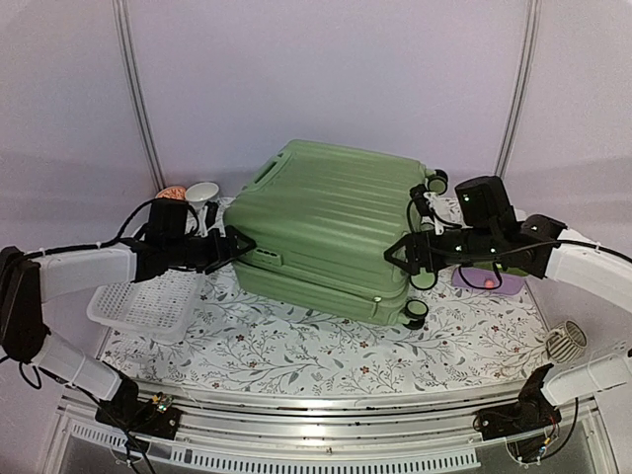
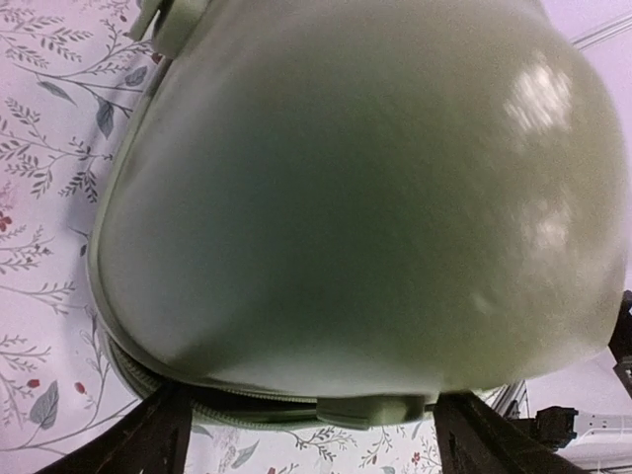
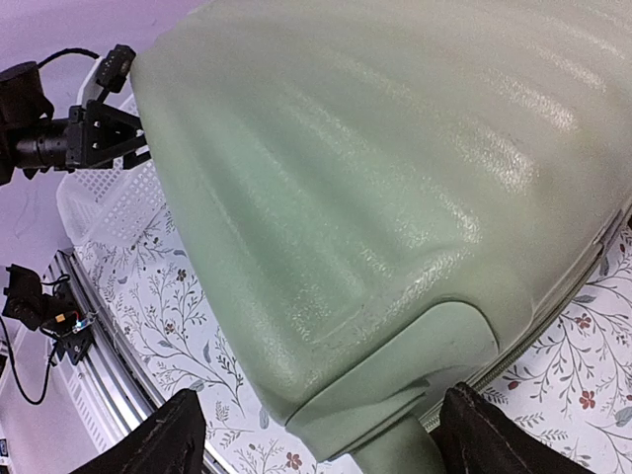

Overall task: Open, take out, and arrange the luggage
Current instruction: Rotate the luggage at the center of the board.

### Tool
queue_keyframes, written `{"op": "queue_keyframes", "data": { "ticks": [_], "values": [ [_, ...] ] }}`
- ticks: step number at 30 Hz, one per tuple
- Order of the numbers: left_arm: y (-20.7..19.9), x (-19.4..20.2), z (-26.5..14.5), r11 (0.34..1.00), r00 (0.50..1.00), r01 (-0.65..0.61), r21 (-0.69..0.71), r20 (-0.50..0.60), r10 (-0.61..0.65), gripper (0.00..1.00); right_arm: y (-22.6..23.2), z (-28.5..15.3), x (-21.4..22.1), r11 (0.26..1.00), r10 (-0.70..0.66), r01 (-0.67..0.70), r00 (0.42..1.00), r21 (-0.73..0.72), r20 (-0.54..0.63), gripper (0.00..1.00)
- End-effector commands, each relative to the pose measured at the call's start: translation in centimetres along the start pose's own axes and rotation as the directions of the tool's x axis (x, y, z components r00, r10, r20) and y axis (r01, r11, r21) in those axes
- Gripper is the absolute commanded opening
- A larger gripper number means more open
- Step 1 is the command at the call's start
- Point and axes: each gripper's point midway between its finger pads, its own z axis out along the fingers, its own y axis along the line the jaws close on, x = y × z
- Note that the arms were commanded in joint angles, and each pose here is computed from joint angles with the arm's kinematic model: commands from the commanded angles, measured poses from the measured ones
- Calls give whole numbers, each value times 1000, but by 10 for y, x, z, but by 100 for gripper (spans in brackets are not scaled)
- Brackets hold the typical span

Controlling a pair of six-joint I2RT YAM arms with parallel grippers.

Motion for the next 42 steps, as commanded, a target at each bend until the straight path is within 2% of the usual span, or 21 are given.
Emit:
{"op": "queue_keyframes", "data": {
  "ticks": [1, 5, 10, 14, 19, 27, 34, 42],
  "values": [
    [-34, -63, -2, 994, 983, -66, 89, 179, 50, 89, 1, -10, 37, 999, 35, -33, 997, 26, -76, 83],
    [-30, -58, -18, 996, 978, -54, 67, 207, 39, 90, -23, -23, 49, 990, 55, -52, 998, 131, -24, 83],
    [-39, -42, -48, 993, 976, -67, 93, 212, 46, 90, -36, -38, 64, 984, 75, -81, 996, 161, 40, 83],
    [-62, -10, -60, 970, 981, -146, 193, 159, 116, 87, -39, -41, 76, 983, 112, -123, 990, 138, 83, 82],
    [-84, 34, -62, 941, 969, -242, 235, 103, 223, 86, -38, -41, 85, 981, 168, -180, 975, 78, 145, 79],
    [-104, 84, -59, 909, 950, -311, 277, 129, 286, 83, -32, -37, 89, 982, 180, -186, 971, 22, 158, 79],
    [-130, 107, -54, 864, 939, -344, 368, 146, 312, 82, -11, -32, 98, 984, 178, -169, 962, -58, 205, 73],
    [-130, 109, -47, 874, 924, -378, 306, 190, 333, 83, 14, -9, 122, 974, 228, -219, 946, -64, 229, 74]
  ]
}}
